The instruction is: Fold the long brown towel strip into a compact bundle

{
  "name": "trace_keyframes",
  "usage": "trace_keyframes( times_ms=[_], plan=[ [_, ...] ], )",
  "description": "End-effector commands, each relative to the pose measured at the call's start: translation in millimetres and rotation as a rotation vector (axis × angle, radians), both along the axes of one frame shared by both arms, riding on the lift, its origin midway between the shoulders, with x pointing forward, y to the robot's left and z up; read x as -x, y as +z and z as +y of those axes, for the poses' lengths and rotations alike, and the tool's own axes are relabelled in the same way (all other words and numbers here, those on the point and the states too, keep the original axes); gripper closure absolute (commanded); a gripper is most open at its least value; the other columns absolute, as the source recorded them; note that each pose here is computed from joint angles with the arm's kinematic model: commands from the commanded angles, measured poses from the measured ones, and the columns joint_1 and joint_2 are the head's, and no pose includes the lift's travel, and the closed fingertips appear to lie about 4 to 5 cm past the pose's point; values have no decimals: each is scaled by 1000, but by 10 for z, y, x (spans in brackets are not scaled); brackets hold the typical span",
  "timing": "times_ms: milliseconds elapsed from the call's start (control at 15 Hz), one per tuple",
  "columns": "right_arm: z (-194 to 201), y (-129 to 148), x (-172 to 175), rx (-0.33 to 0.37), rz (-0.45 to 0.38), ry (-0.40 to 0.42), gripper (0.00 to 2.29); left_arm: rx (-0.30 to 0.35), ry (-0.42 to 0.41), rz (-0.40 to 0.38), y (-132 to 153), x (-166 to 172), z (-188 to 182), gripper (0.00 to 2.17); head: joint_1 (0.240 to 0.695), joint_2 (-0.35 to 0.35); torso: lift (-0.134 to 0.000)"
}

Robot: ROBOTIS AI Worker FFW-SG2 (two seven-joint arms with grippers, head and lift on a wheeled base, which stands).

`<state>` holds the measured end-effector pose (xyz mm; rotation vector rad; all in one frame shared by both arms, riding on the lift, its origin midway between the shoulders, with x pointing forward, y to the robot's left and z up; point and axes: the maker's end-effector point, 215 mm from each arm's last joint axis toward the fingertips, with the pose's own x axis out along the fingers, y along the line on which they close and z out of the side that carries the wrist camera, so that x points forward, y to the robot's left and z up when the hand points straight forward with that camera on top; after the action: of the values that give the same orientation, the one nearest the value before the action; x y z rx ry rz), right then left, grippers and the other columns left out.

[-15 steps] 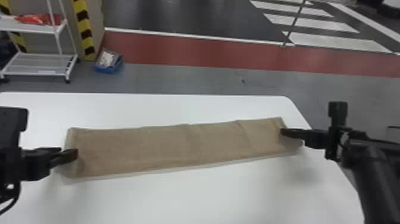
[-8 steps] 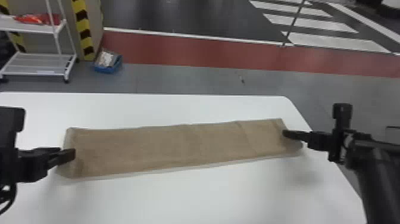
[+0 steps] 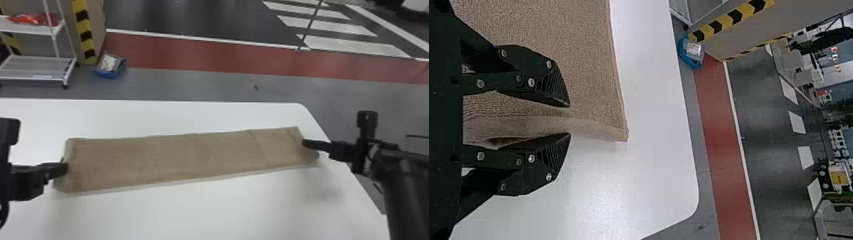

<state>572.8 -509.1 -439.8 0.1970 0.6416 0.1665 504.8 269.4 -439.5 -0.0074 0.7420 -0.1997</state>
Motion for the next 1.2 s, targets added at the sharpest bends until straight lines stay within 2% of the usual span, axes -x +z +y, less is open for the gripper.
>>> trace_keyframes(
  times_ms=[0,67,133,267,400,467,667,800,933,1133],
  plan=[
    [-1,-2,7,-2,2,1,1305,0,1,1,-3,2,4,1615,695,-239,-125],
    [0,6,2,-1,2,2,1430,-2,0,1,-5,3,0,1868,695,-240,-125],
    [3,8,0,-3,1,2,1541,-2,0,1,-5,3,0,1973,695,-240,-125],
    [25,29,-1,-11,-4,12,1646,-3,-1,-5,24,-23,-3,1976,695,-240,-125],
    [-54,92,26,-22,-16,-11,1649,-5,3,-17,85,-72,26,1976,695,-238,-125],
    [-111,151,53,-31,-25,-23,1649,-4,11,10,49,-34,58,1976,695,-237,-125],
    [-104,300,63,-59,-44,-23,1649,-2,20,-9,150,-38,108,1976,695,-243,-125],
    [-194,352,132,-62,-54,-41,1649,4,24,24,96,55,115,1976,695,-240,-125],
    [-187,325,167,-69,-47,-38,1649,0,40,22,100,87,198,1976,695,-245,-125],
    [-148,74,352,-69,-6,-35,1649,-14,43,27,74,102,230,1973,695,-246,-125]
  ],
)
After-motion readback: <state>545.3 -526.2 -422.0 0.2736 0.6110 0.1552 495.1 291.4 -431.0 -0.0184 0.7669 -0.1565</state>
